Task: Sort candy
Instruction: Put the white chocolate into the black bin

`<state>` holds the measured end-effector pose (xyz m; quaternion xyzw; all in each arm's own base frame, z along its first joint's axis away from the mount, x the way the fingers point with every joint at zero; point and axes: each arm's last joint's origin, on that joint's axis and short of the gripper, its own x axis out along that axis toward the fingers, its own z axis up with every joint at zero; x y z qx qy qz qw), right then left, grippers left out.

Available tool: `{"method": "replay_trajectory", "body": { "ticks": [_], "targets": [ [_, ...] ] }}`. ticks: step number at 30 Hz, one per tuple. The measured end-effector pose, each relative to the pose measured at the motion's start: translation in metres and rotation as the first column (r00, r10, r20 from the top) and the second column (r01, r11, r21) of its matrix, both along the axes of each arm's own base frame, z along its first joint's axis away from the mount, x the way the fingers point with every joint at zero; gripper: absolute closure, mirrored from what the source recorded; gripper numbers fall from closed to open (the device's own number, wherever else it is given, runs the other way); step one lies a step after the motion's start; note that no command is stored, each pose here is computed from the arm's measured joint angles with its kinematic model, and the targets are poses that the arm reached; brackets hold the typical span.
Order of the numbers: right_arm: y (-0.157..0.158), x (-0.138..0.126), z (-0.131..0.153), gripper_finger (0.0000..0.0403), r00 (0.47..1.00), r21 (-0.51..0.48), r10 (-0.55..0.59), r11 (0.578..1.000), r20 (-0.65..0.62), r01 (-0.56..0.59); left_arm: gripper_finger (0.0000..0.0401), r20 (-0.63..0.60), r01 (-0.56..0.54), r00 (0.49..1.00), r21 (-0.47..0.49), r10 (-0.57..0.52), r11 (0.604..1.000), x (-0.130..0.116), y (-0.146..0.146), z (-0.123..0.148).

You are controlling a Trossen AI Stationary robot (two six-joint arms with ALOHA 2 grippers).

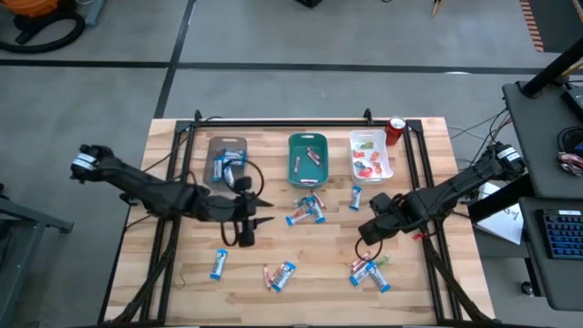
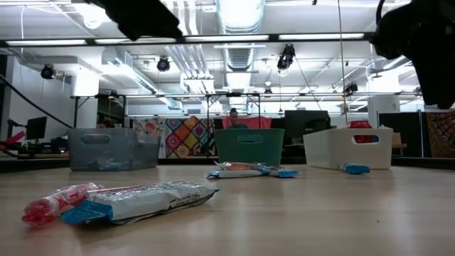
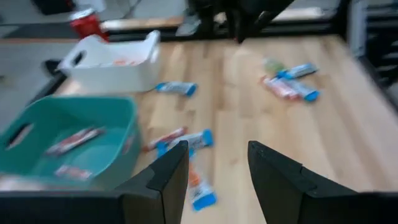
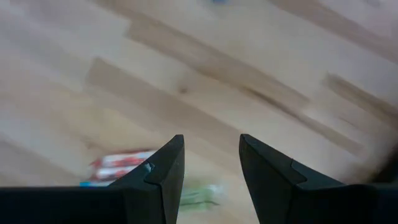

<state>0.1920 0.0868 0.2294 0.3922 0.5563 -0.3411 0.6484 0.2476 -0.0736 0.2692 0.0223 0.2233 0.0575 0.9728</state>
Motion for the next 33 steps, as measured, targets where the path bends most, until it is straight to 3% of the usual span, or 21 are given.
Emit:
{"method": "replay_trajectory", "body": {
  "ticks": [4,8,13,18,25,33],
  "targets": [
    [-0.002,-0.003,0.000,0.0257,1.000,-0.024,-0.007,1.000,-0.031,0.006,0.0252,-0.041,-0.053,0.998,0.070,0.056,0.996,-0.013,-0.003,0.000],
    [-0.001,-0.001,0.000,0.0257,1.000,-0.029,0.019,0.999,0.001,-0.019,0.0252,-0.044,-0.034,0.998,0.117,0.039,0.993,-0.021,-0.001,0.002],
    [-0.006,0.005,0.001,0.0257,0.995,-0.093,-0.063,0.993,0.074,0.070,0.0252,-0.070,0.000,0.997,0.180,0.012,0.984,-0.030,0.003,-0.008],
    [-0.012,0.011,-0.002,0.0257,0.990,-0.177,-0.088,0.978,0.114,0.107,0.0252,-0.021,-0.058,0.998,0.157,0.062,0.986,-0.036,0.006,-0.009],
    [-0.024,0.028,-0.022,0.0257,0.987,-0.303,-0.147,0.939,0.072,0.162,0.0252,0.020,-0.099,0.995,0.102,0.097,0.990,-0.036,0.007,-0.008],
    [-0.038,0.053,-0.055,0.0257,0.980,-0.349,-0.199,0.917,0.013,0.191,0.0252,0.018,-0.120,0.993,0.116,0.119,0.986,-0.034,0.007,-0.010]
  ]
}}
